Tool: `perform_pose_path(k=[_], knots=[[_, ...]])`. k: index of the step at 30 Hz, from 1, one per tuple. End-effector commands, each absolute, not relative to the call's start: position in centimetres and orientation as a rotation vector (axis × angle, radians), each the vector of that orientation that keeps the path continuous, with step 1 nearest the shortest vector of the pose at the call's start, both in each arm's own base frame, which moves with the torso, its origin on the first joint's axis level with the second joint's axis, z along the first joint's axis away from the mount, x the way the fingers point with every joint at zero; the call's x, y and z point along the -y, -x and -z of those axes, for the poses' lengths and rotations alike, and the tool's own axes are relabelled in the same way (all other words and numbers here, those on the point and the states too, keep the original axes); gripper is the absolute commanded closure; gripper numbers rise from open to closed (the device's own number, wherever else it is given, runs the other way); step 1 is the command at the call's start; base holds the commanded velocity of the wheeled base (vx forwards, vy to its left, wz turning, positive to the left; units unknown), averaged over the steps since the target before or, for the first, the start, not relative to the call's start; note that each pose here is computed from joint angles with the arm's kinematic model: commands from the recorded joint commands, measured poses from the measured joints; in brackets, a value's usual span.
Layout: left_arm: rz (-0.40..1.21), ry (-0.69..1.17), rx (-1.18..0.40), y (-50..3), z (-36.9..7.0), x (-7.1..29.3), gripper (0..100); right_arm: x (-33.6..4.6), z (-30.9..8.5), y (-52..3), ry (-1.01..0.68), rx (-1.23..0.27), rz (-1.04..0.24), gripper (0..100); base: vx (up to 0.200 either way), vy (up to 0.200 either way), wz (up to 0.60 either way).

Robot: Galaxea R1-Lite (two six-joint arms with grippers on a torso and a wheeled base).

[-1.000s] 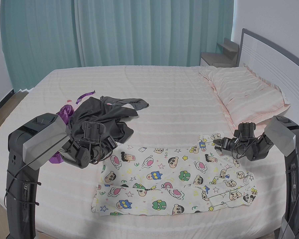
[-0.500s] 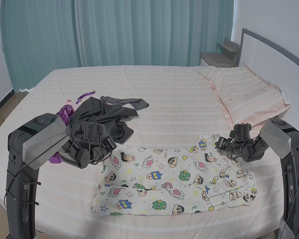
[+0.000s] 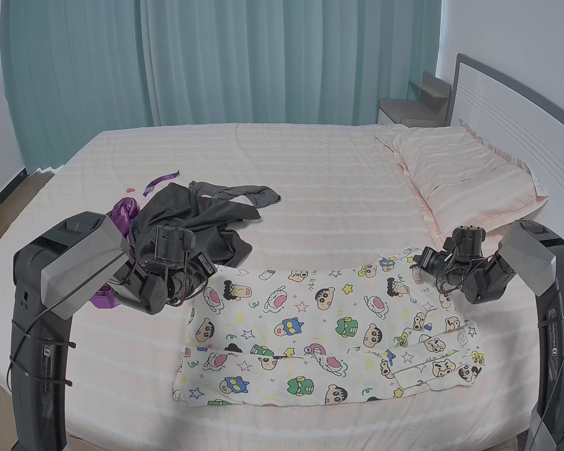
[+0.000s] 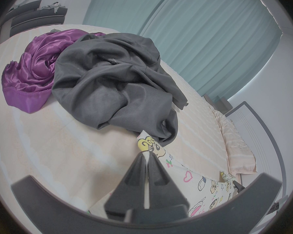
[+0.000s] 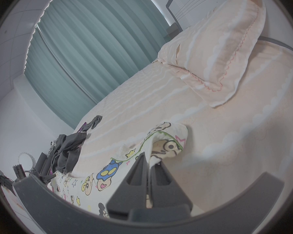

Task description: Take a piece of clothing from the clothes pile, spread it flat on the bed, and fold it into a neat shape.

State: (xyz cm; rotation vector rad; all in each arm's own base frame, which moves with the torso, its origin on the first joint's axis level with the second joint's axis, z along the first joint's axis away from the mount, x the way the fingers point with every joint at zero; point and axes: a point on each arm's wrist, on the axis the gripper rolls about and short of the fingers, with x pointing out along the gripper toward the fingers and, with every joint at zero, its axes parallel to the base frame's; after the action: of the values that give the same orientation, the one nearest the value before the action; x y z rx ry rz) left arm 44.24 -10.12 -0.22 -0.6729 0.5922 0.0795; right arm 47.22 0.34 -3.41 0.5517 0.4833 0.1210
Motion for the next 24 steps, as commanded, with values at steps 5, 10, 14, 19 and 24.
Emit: perform_pose_path(k=[5, 10, 14, 19, 24], knots=[[-0.072, 0.677, -0.571, -44.7, -0.3, 10.2, 100, -0.2, 2.4, -47.4, -0.548, -0.435, -0.131, 100, 0.0, 0.0, 0.0], [-0.076, 0.678, -0.561, -44.9, -0.4, 10.2, 100, -0.2, 2.4, -47.4, -0.548, -0.433, -0.131, 100, 0.0, 0.0, 0.0], [-0.081, 0.677, -0.55, -44.9, -0.7, 10.2, 100, -0.2, 2.0, -47.4, -0.547, -0.415, -0.133, 100, 0.0, 0.0, 0.0], [-0.089, 0.677, -0.552, -44.9, -0.6, 9.9, 100, -0.3, 1.8, -47.0, -0.543, -0.424, -0.135, 100, 0.0, 0.0, 0.0], [-0.099, 0.668, -0.581, -44.3, -0.1, 9.9, 100, -0.2, 1.1, -45.7, -0.539, -0.452, -0.158, 100, 0.0, 0.0, 0.0]])
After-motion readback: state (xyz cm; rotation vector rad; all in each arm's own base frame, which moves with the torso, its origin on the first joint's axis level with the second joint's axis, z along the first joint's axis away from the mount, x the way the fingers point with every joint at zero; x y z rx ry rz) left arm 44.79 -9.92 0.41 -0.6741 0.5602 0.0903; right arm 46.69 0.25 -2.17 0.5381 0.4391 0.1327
